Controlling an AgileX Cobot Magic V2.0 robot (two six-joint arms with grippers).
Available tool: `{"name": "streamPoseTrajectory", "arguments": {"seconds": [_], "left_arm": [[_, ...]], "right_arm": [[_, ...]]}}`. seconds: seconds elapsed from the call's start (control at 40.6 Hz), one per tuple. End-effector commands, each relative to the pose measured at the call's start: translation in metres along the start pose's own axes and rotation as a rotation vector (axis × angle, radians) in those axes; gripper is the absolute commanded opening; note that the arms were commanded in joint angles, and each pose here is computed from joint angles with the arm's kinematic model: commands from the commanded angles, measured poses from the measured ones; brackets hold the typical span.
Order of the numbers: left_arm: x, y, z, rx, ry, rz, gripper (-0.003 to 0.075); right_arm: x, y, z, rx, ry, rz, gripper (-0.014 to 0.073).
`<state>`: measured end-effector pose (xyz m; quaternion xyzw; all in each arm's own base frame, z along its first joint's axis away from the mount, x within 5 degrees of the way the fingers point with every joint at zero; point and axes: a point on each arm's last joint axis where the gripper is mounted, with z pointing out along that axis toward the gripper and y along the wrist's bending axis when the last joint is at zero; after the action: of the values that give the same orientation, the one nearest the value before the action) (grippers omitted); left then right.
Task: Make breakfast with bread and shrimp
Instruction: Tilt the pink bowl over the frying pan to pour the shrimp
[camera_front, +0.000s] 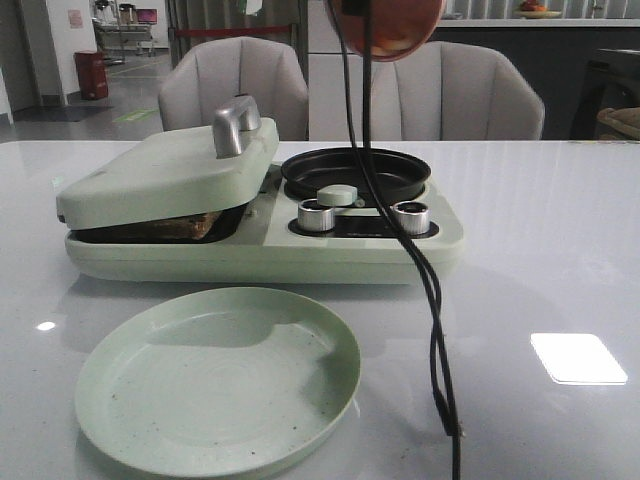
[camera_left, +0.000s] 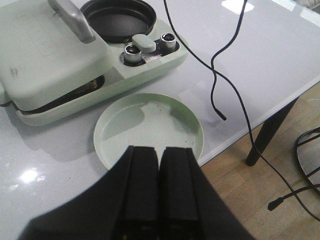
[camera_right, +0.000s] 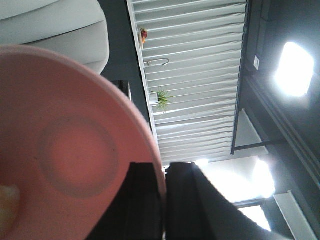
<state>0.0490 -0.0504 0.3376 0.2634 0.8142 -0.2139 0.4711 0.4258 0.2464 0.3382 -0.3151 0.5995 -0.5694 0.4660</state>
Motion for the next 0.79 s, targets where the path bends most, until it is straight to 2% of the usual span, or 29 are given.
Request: {"name": "streamPoseTrajectory", "arguments": {"seconds": [0.0, 0.443, 0.616, 0.665, 0.714, 0.763], "left_arm": [[-0.014, 0.000, -0.004, -0.013, -0.107, -0.023, 0.0102], [-0.016, 0.001, -0.004, -0.026, -0.128, -0.019, 0.0102], [-0.017, 0.002, -0.005, -0.029, -0.136, -0.019, 0.0102], [-0.017, 0.002, -0.005, -0.030, -0.138, -0.019, 0.0102], [-0.017, 0.002, -0.005, -0.030, -0.138, -0.019, 0.0101], [-0.017, 0.002, -0.005, -0.030, -0.138, -0.019, 0.0102]], "right_arm": [[0.004, -0.052, -0.004, 0.132, -0.020, 0.030, 0.0045], [0.006, -0.060, -0.005, 0.140, -0.021, 0.042, 0.0045], [0.009, -0.073, -0.006, 0.161, 0.003, 0.125, 0.0045], [0.009, -0.065, -0.005, 0.126, 0.017, 0.181, 0.0045], [0.008, -0.046, -0.003, 0.049, 0.024, 0.221, 0.0045], [0.005, -0.023, -0.001, 0.005, 0.011, 0.178, 0.0045]]}}
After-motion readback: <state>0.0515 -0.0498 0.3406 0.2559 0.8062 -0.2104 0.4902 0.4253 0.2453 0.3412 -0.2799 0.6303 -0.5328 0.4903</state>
